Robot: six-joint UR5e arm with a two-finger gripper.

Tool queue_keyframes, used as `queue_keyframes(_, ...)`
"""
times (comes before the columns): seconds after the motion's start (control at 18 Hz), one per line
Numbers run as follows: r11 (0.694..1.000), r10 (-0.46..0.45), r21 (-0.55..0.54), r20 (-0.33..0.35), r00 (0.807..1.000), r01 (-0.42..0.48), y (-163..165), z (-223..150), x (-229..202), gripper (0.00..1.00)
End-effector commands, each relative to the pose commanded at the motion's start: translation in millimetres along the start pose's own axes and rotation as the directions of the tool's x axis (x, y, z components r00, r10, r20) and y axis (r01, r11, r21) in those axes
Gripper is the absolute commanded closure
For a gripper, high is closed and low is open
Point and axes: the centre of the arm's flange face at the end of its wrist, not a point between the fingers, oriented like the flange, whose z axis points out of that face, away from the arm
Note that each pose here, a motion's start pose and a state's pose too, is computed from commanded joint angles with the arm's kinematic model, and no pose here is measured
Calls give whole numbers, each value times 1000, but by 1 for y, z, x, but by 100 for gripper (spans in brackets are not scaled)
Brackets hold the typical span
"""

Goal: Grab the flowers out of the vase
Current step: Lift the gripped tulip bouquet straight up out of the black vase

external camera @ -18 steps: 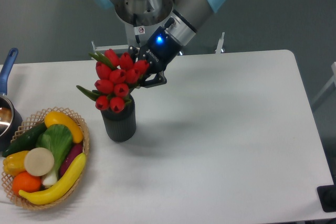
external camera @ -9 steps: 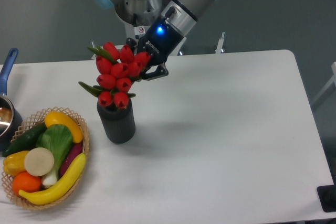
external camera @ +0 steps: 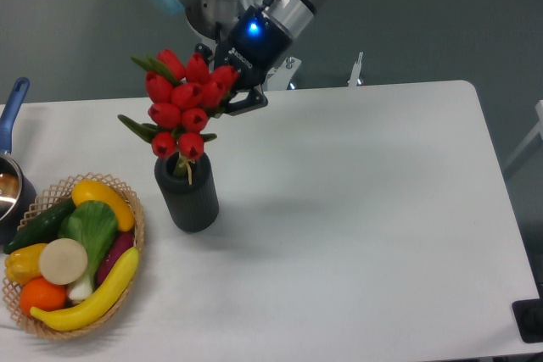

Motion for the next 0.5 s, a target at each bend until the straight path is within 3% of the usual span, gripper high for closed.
queue_keyframes(0.5, 1000, -15, 11, 34, 999, 14, -27, -16, -1, 80)
